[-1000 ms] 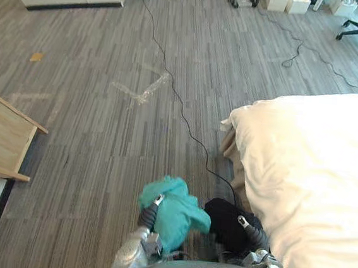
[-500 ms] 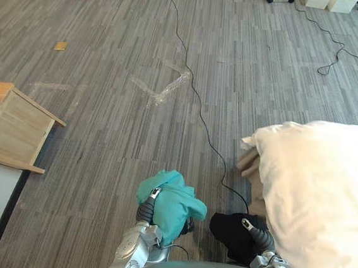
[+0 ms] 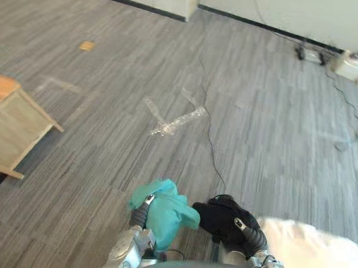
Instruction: Tidy the bed and pick cloth on bed and put in laundry
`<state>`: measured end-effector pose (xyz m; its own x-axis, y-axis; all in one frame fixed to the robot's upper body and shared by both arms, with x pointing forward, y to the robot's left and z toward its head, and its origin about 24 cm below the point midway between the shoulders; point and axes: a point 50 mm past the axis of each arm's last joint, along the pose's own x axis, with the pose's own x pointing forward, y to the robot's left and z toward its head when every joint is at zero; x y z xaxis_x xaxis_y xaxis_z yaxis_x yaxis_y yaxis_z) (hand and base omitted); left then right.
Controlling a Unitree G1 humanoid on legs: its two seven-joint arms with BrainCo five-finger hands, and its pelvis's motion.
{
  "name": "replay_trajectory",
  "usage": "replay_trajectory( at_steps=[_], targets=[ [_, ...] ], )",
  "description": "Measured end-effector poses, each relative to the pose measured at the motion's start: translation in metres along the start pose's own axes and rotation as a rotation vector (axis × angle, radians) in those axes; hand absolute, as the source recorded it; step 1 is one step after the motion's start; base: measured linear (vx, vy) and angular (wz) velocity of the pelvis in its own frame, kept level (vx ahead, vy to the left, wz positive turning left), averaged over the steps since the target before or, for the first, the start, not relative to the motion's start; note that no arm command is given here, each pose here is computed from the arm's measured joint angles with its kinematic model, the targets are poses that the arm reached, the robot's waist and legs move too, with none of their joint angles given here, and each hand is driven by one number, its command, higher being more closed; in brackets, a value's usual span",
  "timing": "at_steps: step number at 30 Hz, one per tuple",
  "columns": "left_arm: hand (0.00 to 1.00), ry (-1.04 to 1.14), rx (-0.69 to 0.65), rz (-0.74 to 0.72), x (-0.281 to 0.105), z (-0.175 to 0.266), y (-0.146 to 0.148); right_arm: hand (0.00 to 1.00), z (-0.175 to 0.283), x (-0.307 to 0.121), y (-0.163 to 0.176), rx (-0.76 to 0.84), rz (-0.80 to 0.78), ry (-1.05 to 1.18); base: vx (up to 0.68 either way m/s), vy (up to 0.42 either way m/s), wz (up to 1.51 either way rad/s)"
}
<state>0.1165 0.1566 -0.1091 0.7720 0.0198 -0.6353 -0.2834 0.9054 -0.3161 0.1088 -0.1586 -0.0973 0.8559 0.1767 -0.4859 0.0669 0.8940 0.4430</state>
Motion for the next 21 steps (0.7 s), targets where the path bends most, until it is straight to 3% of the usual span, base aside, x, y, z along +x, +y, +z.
replay_trajectory(
  at_steps=[5, 9, 13, 21],
  targets=[
    [1.0, 0.024, -0.136, 0.023, -0.004, -0.015, -0.007, 1.0, 0.029, 0.006, -0.021, -0.125, -0.003, -0.026, 0.62, -0.468, 0.54],
    [1.0, -0.033, -0.132, -0.01, -0.003, -0.007, -0.009, 1.0, 0.033, 0.01, -0.024, -0.127, 0.0, -0.035, 0.54, -0.343, 0.08],
    [1.0, -0.087, -0.141, -0.049, -0.004, 0.005, -0.015, 1.0, 0.033, 0.005, -0.026, -0.122, 0.013, -0.038, 0.44, -0.2, 0.04],
    [1.0, -0.108, -0.211, 0.01, -0.002, 0.013, -0.012, 1.0, 0.017, -0.015, -0.034, -0.116, -0.02, 0.014, 0.56, -0.056, 0.29]
  ],
)
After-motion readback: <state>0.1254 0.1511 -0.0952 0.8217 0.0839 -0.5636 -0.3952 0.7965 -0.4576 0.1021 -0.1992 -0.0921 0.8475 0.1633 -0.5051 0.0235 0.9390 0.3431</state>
